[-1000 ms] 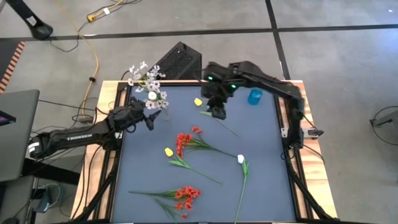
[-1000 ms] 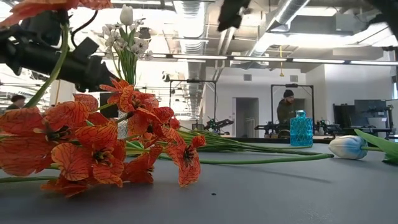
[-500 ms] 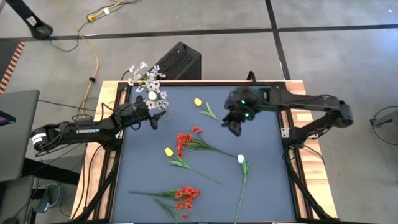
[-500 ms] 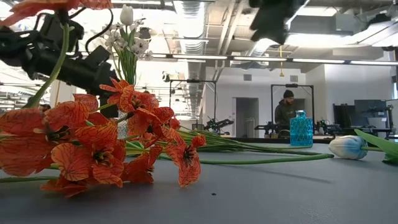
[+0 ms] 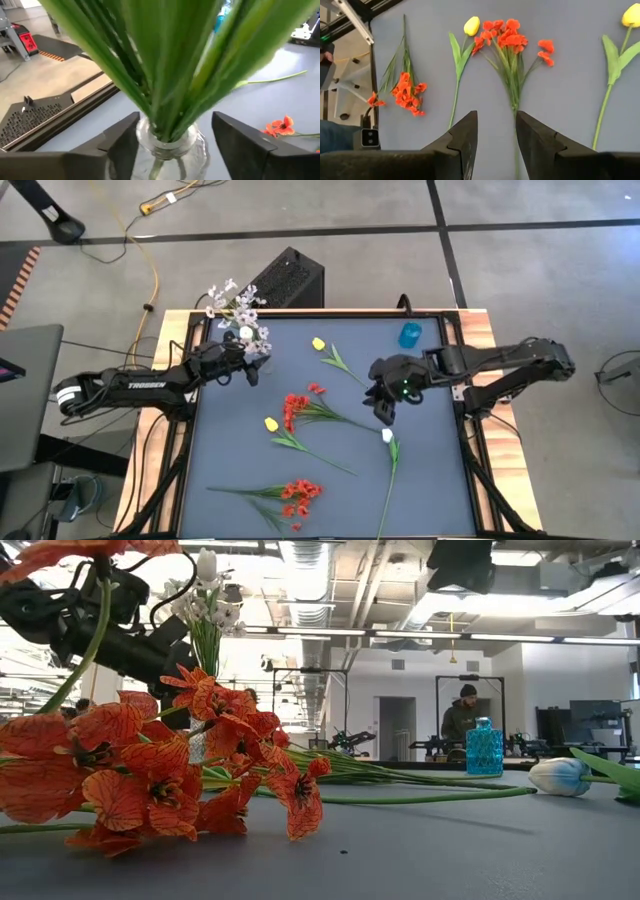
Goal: Sort flowers into vase by color
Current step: Put the white tulip flower into the transparent vase
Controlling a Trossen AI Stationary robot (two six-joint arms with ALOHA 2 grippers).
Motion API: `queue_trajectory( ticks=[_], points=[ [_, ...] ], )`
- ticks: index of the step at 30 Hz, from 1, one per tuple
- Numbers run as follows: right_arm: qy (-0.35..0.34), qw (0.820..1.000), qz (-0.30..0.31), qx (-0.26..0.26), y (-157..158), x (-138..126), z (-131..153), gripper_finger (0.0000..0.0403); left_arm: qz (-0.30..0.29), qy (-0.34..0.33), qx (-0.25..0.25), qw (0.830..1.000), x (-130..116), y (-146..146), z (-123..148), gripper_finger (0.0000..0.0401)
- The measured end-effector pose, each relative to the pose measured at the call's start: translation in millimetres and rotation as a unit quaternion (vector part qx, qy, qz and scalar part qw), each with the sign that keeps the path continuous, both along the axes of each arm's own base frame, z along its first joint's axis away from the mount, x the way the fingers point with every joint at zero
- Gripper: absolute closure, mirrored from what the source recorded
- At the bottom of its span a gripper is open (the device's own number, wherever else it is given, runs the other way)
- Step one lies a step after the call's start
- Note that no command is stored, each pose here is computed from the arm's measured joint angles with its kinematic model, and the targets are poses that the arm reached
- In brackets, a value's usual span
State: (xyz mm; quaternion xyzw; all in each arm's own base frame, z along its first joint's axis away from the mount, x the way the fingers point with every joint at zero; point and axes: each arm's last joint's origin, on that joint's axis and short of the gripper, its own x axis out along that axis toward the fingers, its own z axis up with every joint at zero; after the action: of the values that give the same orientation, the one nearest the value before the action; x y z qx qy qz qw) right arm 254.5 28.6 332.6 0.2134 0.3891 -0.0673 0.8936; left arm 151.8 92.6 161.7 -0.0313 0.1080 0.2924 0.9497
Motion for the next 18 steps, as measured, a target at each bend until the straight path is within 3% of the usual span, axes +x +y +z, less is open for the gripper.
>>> queue_trajectory(
  ticks=[8,13,18],
  points=[
    [0.014,1.0,0.002,0.018,13.0,-3.2,-1.8,0.0244,0.003,0.011,0.0,1.0,-0.5,0.0,-1.1,0.0265],
    [0.028,0.999,0.01,0.024,28.6,-3.0,-6.7,0.0244,0.009,0.024,0.008,1.0,-1.0,0.3,-2.1,0.0266],
    [0.076,0.993,-0.033,0.083,48.8,-3.3,-20.8,0.0243,0.011,0.032,0.004,0.999,-1.5,0.2,-3.8,0.0266]
  ],
)
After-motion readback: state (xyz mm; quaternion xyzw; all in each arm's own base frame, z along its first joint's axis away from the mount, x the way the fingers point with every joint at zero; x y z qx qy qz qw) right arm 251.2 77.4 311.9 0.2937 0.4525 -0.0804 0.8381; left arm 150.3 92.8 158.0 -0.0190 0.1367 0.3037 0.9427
